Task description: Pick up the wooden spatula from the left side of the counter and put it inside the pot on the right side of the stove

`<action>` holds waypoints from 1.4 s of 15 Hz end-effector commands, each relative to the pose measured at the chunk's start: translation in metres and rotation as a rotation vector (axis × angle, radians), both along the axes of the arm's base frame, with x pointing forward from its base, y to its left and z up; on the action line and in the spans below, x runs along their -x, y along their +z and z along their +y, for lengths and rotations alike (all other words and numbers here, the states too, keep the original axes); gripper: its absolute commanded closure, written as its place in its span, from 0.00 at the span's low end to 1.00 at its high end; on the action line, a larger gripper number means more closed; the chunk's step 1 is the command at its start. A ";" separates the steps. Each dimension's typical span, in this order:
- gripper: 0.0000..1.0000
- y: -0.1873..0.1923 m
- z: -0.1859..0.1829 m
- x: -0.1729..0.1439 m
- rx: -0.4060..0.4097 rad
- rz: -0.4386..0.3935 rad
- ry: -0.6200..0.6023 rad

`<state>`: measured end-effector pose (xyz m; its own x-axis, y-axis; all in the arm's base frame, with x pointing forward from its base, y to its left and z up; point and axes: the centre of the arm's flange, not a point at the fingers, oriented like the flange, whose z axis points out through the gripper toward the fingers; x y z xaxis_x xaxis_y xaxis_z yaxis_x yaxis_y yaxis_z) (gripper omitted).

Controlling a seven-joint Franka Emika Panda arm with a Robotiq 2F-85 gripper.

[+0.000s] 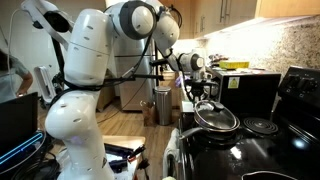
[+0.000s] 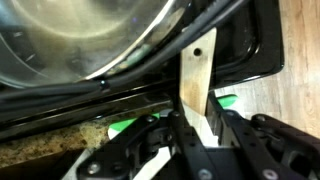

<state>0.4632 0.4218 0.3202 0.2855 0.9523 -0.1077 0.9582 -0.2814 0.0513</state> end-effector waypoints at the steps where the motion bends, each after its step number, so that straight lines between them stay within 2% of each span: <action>1: 0.93 0.012 -0.014 0.028 -0.033 0.041 -0.025; 8: 0.93 0.005 -0.005 0.048 -0.076 0.088 -0.028; 12: 0.93 0.002 0.020 0.067 -0.187 0.137 -0.019; 17: 0.93 0.025 0.023 0.087 -0.229 0.126 -0.059; 21: 0.93 0.063 0.003 0.081 -0.209 0.070 -0.099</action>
